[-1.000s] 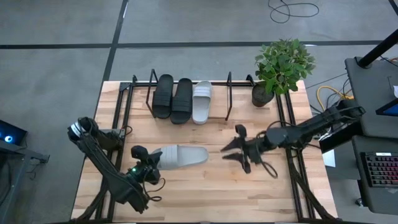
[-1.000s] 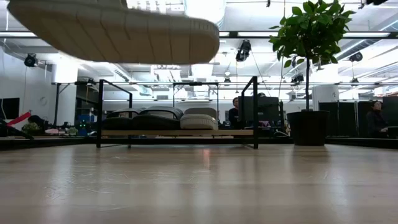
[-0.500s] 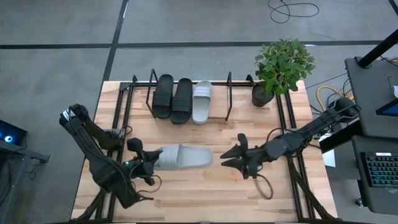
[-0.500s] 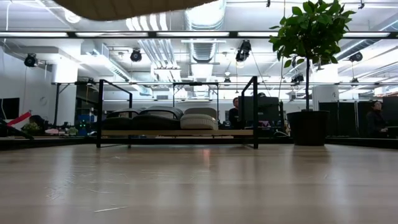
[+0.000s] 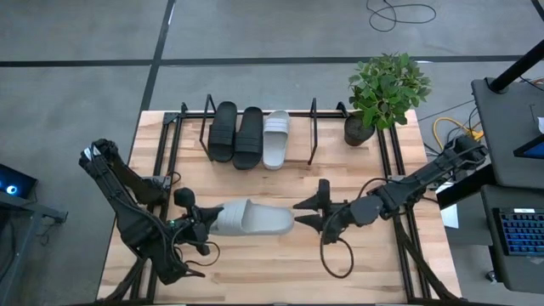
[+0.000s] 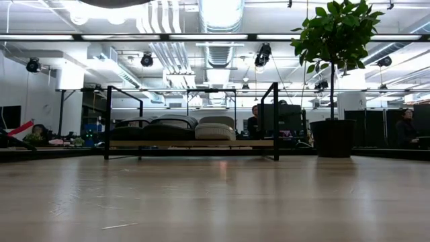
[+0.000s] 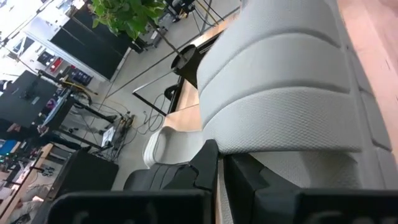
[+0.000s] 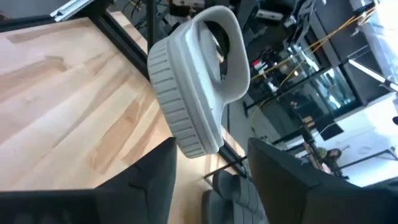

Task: Pick and place slides into the shelf
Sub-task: Put the gray slipper on the shelf

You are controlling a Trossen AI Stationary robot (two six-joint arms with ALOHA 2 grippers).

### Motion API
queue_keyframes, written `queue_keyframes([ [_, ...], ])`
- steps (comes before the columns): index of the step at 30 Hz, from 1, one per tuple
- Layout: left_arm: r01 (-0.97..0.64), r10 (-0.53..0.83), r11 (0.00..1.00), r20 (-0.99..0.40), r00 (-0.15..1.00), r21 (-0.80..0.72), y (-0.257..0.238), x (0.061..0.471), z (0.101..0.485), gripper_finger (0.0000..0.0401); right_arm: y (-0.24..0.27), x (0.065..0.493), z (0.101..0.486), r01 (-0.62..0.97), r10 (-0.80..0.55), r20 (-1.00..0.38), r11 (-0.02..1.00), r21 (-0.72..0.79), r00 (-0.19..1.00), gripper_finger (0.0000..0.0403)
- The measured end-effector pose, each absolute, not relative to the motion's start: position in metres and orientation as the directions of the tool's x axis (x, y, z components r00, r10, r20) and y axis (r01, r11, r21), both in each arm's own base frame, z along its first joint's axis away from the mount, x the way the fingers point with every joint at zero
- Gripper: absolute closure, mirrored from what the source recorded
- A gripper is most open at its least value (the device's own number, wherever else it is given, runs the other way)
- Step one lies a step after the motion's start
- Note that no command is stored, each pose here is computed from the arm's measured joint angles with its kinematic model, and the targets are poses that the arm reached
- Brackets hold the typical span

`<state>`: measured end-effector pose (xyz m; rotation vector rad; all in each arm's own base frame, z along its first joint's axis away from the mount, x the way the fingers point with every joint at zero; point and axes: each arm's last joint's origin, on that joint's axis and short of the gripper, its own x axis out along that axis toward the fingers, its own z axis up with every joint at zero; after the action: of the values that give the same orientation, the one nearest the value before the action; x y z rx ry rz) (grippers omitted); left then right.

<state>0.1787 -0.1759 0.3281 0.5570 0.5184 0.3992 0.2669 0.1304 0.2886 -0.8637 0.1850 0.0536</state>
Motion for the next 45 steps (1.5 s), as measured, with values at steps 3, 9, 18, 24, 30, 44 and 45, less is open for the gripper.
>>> queue_keyframes([
  [3,-0.215,0.487,0.779,-0.353,0.799,0.589,-0.176,0.179,0.328,0.0401,0.132,0.270,0.287,-0.130,-0.028,-0.196,0.654,-0.745,0.980,0.0201],
  [9,-0.220,0.491,0.776,-0.349,0.798,0.591,-0.175,0.179,0.328,0.0401,0.138,0.274,0.284,-0.157,-0.019,-0.218,0.633,-0.758,0.976,0.0187],
  [18,-0.225,0.495,0.775,-0.345,0.797,0.591,-0.175,0.179,0.328,0.0401,0.143,0.276,0.287,-0.197,0.058,-0.206,0.622,-0.758,0.977,0.0187],
  [24,-0.239,0.499,0.774,-0.333,0.800,0.586,-0.175,0.181,0.328,0.0401,0.147,0.281,0.285,-0.210,0.115,-0.178,0.624,-0.753,0.977,0.0188],
  [30,-0.249,0.489,0.790,-0.331,0.807,0.561,-0.177,0.182,0.329,0.0401,0.149,0.286,0.282,-0.196,0.115,-0.158,0.596,-0.779,0.981,0.0188],
  [44,-0.229,0.461,0.802,-0.328,0.825,0.551,-0.182,0.187,0.332,0.0401,0.140,0.291,0.284,-0.160,0.096,-0.128,0.617,-0.770,0.987,0.0188],
  [45,-0.230,0.462,0.802,-0.328,0.824,0.551,-0.182,0.187,0.332,0.0401,0.140,0.291,0.285,-0.157,0.098,-0.123,0.619,-0.769,0.988,0.0188],
])
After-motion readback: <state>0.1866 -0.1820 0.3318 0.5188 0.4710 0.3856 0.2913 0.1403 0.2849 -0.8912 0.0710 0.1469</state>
